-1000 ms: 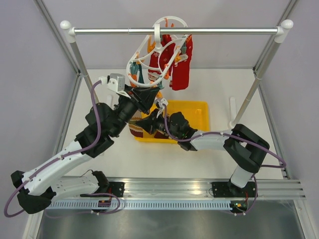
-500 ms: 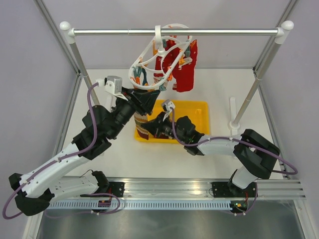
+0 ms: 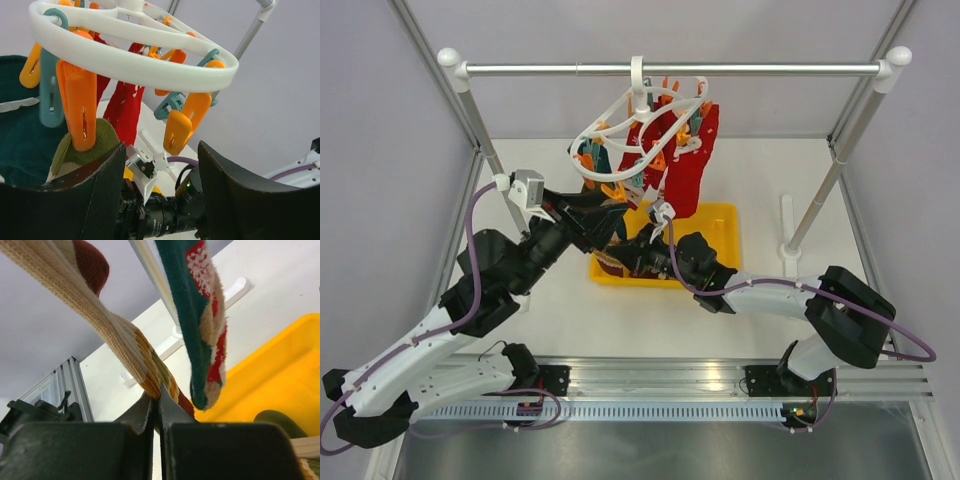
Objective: Remove the socks clipped to the hanger
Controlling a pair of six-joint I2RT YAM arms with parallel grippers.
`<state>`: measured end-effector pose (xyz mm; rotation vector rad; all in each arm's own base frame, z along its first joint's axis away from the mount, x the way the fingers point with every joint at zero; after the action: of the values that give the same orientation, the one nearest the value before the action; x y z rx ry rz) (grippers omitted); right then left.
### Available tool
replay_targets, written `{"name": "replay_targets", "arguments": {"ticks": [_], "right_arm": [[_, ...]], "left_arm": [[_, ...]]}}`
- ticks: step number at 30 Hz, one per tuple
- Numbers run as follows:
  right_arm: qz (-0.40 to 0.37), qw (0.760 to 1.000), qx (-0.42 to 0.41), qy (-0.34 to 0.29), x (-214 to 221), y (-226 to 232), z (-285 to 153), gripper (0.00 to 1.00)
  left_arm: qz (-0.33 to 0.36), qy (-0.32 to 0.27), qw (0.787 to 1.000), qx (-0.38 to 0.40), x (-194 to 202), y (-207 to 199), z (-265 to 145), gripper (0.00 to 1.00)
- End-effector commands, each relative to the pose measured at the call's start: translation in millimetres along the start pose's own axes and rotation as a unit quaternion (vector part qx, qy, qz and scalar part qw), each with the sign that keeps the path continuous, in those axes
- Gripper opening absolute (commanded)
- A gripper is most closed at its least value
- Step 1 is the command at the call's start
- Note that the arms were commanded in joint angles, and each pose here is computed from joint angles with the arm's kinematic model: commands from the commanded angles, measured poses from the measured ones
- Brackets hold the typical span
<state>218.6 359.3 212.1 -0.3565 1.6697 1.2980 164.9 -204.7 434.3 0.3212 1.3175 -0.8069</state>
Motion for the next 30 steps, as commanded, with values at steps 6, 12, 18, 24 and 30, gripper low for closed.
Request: {"name": "replay_targets", "arguments": {"ticks": [6,12,18,24,30], "right_arm": [[-0.025,1.000,-0.003,-0.006,-11.7,8.6,-7.5,0.01],[-0.034,0.999,-0.003,0.000,-14.0,11.3,-13.3,0.01],[-0.043,0.999,-0.011,0.018,-13.6,16.3,-22.7,0.01],[-0.048,0.997,-0.041,0.043,-11.5,26.2,-36.2,0.01],[-0.042,0.994,-0.074,0.062,-15.5,33.9,-49.5,0.01]], "left_arm": [[0.028,0.022,0.999,-0.042,9.2,20.4,-34.6,0.60],[0.038,0.008,0.995,-0.089,4.9,34.9,-41.7,0.60],[0.058,-0.017,0.995,-0.075,-4.6,31.3,-35.2,0.66],[0.072,-0.049,0.996,-0.035,-17.4,21.7,-30.0,0.71],[0.080,-0.060,0.995,0.024,-23.9,9.0,-24.4,0.74]]}}
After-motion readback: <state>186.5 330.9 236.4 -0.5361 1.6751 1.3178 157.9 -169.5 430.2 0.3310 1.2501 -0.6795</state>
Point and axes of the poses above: each gripper's point midway between its finger pads, its own z axis out along the fingers, its own y axis along the line the jaws close on, x = y × z, the point moved 5 cm from there along -z, back along the fingers, and after that the axes turned 10 degrees about z, right-handed, at the moved point
